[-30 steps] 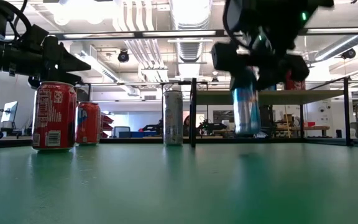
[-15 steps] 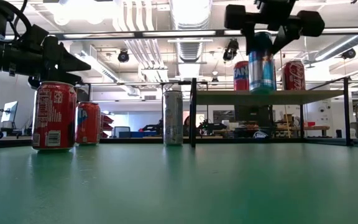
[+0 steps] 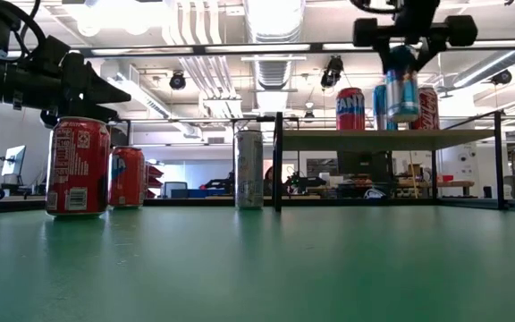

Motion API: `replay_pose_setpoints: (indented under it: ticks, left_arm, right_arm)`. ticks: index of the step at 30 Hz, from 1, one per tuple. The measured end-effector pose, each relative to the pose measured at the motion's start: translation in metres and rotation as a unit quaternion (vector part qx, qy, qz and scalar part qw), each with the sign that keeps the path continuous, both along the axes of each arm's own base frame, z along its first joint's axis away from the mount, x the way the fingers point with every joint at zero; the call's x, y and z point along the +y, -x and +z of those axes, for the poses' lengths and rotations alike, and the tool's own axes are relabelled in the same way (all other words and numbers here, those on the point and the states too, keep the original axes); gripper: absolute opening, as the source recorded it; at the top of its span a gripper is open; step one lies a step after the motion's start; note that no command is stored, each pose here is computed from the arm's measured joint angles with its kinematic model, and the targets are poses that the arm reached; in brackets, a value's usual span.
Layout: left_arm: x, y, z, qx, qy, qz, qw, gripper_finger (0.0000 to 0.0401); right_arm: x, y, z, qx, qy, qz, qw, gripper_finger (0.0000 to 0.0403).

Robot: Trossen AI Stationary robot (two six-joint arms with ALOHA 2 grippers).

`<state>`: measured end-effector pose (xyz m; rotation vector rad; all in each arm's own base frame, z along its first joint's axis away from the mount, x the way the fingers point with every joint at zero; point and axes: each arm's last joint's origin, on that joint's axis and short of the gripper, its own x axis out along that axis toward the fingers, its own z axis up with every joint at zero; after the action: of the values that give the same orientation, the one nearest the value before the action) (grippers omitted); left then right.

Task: Place canned beverage on shelf
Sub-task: Put the blue soda can on the shelf aligned with the other blue soda can

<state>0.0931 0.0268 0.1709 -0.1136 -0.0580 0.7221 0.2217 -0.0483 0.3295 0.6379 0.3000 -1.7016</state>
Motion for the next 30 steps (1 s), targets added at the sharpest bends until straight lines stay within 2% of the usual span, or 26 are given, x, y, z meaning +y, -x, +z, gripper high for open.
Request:
replay_pose_setpoints:
  ticks: [4,9,30]
  left_arm:
    - [0.0,0.0,0.0,0.0,0.0,0.0,1.0,0.0386]
    - [0.0,0.0,0.0,0.0,0.0,0.0,1.0,0.0386]
    - [0.0,0.0,0.0,0.0,0.0,0.0,1.0,0.0386]
  right_arm:
    - [-0.011,0.006,-0.005,0.015,0.021,-0.023,0.999,0.0234]
    - [-0.016,0.001,-0.014,0.033,0.055,-0.029,0.998,0.0234]
    - [-0.044,-0.004,-0.029,0.037,0.073,-0.095,0.992,0.0235]
